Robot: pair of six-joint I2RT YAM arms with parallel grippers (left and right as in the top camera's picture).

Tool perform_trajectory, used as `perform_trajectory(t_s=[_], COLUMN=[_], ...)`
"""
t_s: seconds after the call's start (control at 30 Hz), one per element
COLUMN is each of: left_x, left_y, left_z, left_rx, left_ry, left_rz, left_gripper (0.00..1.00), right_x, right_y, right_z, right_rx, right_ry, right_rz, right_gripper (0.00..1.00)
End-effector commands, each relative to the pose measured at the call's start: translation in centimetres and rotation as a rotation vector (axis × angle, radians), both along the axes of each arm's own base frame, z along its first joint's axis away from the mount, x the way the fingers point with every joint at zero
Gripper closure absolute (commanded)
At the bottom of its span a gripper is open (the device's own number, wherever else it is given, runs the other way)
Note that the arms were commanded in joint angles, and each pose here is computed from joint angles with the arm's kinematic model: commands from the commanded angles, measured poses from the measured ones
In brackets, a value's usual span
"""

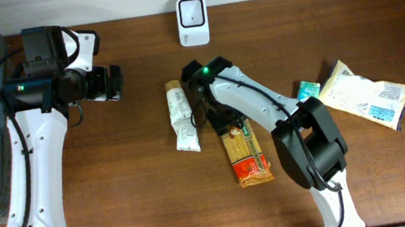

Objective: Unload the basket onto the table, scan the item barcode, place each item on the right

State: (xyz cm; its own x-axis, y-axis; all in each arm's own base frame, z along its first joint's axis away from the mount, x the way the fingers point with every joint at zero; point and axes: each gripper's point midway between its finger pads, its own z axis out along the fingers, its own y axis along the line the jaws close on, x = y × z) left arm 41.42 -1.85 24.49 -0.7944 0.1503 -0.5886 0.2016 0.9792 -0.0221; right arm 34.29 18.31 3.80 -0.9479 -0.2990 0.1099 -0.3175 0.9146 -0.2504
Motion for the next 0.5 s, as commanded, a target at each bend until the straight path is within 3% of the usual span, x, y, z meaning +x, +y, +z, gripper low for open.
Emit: perform_trajectory(t_s=[0.0,0.2,0.27,0.47], left_x=[0.1,0.1,0.1,0.1], left_y=[0.2,0.2,0.2,0.2], left_z=[0.8,0.8,0.8,0.8], left_rx=[0.005,0.005,0.005,0.005], left_ry=[-0.023,-0.023,-0.023,-0.023], left_rz=[-0.007,-0.007,-0.007,-0.007], left_gripper=[0.01,0.01,0.01,0.01], right_x=[0.1,-0.7,-0.7,-0.9], right_y=[0.4,4.3,5.4,4.5], right_z=[0.0,-0.3,-0.7,-3.0], right_rx=[0.014,0.051,0.052,-0.055], right_ry=[0.012,-0.027,-0.050,-0.050], right_rz=[0.025,0.128,0.154,0.149], right_gripper=[0.31,0.34,0.38,0.46])
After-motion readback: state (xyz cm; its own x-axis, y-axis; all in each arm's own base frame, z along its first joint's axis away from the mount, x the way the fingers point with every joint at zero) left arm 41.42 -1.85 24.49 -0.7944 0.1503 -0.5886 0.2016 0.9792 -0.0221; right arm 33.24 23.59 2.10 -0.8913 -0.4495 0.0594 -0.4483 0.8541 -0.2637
